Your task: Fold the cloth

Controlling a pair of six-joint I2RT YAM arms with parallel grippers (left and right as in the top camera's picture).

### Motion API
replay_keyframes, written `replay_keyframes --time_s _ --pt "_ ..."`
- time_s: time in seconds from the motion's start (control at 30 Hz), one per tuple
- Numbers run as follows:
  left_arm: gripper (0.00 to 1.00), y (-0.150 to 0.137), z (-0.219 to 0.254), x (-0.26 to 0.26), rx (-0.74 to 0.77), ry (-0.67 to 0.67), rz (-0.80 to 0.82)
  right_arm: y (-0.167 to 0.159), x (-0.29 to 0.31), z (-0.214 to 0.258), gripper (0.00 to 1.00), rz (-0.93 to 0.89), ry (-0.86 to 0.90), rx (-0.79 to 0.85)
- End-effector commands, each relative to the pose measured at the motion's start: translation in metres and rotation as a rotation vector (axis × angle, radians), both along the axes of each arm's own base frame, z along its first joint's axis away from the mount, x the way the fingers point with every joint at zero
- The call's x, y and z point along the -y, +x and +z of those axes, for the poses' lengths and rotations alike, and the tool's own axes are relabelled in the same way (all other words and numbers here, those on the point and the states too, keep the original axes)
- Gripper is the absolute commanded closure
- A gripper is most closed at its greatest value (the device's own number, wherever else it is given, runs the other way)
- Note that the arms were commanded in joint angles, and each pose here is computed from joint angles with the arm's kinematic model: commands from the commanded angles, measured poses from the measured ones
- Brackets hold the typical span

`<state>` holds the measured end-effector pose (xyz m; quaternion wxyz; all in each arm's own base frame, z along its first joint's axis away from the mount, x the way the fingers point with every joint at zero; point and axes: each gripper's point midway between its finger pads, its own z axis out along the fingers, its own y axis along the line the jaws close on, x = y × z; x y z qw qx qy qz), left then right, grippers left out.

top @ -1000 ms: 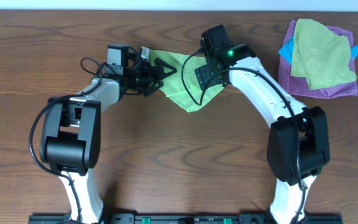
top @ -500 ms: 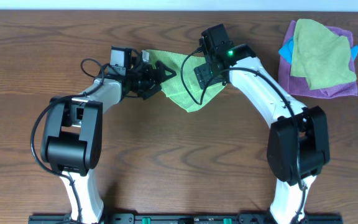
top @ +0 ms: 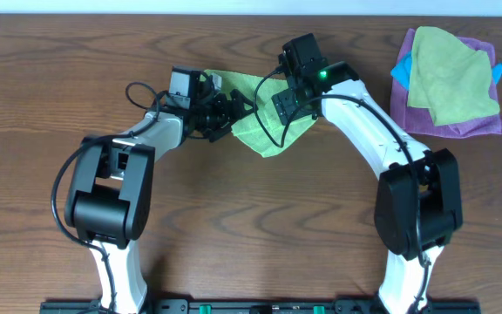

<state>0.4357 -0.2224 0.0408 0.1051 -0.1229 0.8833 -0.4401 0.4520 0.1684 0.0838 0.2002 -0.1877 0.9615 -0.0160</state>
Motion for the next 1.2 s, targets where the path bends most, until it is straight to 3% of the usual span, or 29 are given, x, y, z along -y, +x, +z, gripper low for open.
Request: replay_keyframes --time_s 0.0,0.07,0.1,0.13,0.17,0.2,0.27,0.33,0.43,0.7,0.9,1.07,1.17 --pt "0.05 0.0 -0.002 0.002 0.005 0.026 0.014 0.003 0.003 0.008 0.18 0.002 -0.01 0.022" --pt "0.02 0.0 -0.003 0.004 0.009 0.038 0.015 0.003 0.003 0.008 0.19 0.002 -0.01 0.022" --pt "0.16 0.0 -0.004 0.004 0.011 0.044 0.017 0.003 0.003 0.008 0.19 0.002 -0.01 0.022" --pt "0.61 0.001 -0.006 0.003 0.014 0.059 0.026 0.003 0.003 0.008 0.19 0.002 -0.01 0.022" --pt "0.75 0.002 -0.007 0.003 0.018 0.072 0.034 0.003 0.003 0.008 0.19 0.002 -0.01 0.022" --pt "0.77 0.003 -0.008 0.002 0.021 0.081 0.039 0.003 0.004 0.008 0.19 0.001 -0.01 0.022" --pt "0.66 0.005 -0.01 -0.001 0.03 0.104 0.054 0.003 0.005 0.008 0.19 -0.001 -0.01 0.022" --pt "0.94 0.007 -0.011 -0.004 0.033 0.12 0.067 0.004 0.007 0.008 0.19 -0.005 -0.011 0.022" --pt "0.91 0.009 -0.014 -0.007 0.034 0.14 0.082 0.005 0.01 0.008 0.19 -0.013 -0.011 0.022" --pt "0.94 0.01 -0.007 -0.003 0.039 0.093 0.071 0.002 0.017 0.005 0.19 -0.024 -0.015 -0.003" --pt "0.94 0.018 0.005 -0.005 0.054 0.023 0.076 -0.009 -0.015 -0.002 0.19 0.043 0.199 -0.078" --pt "0.94 0.018 0.004 -0.005 0.051 0.024 0.077 0.005 -0.017 -0.018 0.23 0.033 0.239 -0.05" --pt "0.94 0.018 0.004 -0.005 0.05 0.024 0.078 0.007 -0.02 -0.032 0.31 0.023 0.246 -0.068"
